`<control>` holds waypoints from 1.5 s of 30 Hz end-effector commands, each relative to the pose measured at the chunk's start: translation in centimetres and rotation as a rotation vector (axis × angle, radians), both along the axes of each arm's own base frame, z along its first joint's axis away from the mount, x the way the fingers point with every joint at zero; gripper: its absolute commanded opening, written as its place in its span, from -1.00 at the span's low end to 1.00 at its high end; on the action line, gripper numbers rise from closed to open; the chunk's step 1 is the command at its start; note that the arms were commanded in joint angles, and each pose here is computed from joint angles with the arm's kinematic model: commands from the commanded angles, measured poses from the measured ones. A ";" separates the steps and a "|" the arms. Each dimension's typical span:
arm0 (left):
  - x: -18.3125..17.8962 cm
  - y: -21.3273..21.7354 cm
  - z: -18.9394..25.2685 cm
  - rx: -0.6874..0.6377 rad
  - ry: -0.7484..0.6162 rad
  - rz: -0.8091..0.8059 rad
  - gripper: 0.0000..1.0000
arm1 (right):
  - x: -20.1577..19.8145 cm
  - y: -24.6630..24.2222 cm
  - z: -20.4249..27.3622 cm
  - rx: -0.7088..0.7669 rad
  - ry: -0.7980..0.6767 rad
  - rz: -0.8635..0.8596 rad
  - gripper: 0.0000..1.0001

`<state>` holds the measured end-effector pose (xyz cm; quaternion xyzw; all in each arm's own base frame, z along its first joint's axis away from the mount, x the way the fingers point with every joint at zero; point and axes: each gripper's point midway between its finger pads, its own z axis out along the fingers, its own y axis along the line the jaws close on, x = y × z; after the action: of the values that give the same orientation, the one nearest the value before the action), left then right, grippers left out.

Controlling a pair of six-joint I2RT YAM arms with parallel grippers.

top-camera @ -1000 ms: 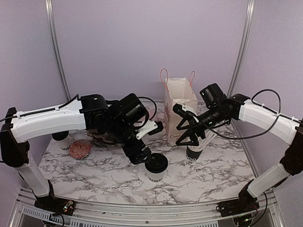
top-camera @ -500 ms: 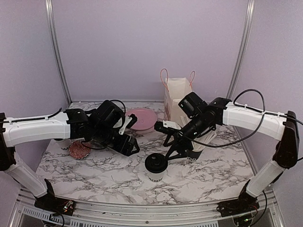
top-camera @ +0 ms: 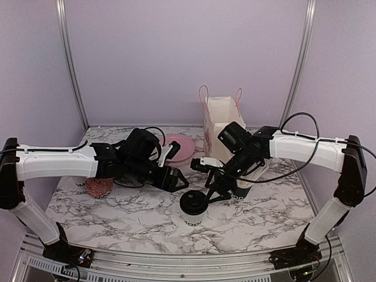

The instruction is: Pack the takeout coffee

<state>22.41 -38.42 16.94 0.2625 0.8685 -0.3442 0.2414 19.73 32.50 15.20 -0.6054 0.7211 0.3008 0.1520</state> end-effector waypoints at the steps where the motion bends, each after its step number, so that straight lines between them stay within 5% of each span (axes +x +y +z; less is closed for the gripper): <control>1: -0.4 -1.2 -1.1 -0.048 0.035 -0.031 0.55 | 0.2 0.2 -0.8 -0.017 0.022 -0.018 0.52; 26: -3.7 -0.2 -7.1 0.011 0.154 -0.074 0.14 | 0.8 0.4 -4.2 -0.088 0.082 -0.037 0.35; 33: -3.6 0.4 -8.8 0.051 0.173 -0.032 0.09 | -1.0 1.0 -2.0 0.008 0.200 0.016 0.37; 45: -4.2 0.4 -8.7 0.043 0.177 -0.067 0.08 | 1.4 1.2 -1.8 0.046 0.321 -0.081 -0.01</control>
<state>19.89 -39.96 12.13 0.2556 0.8578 -0.4013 0.1945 20.30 32.99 12.83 -0.5337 0.7480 0.3895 0.0630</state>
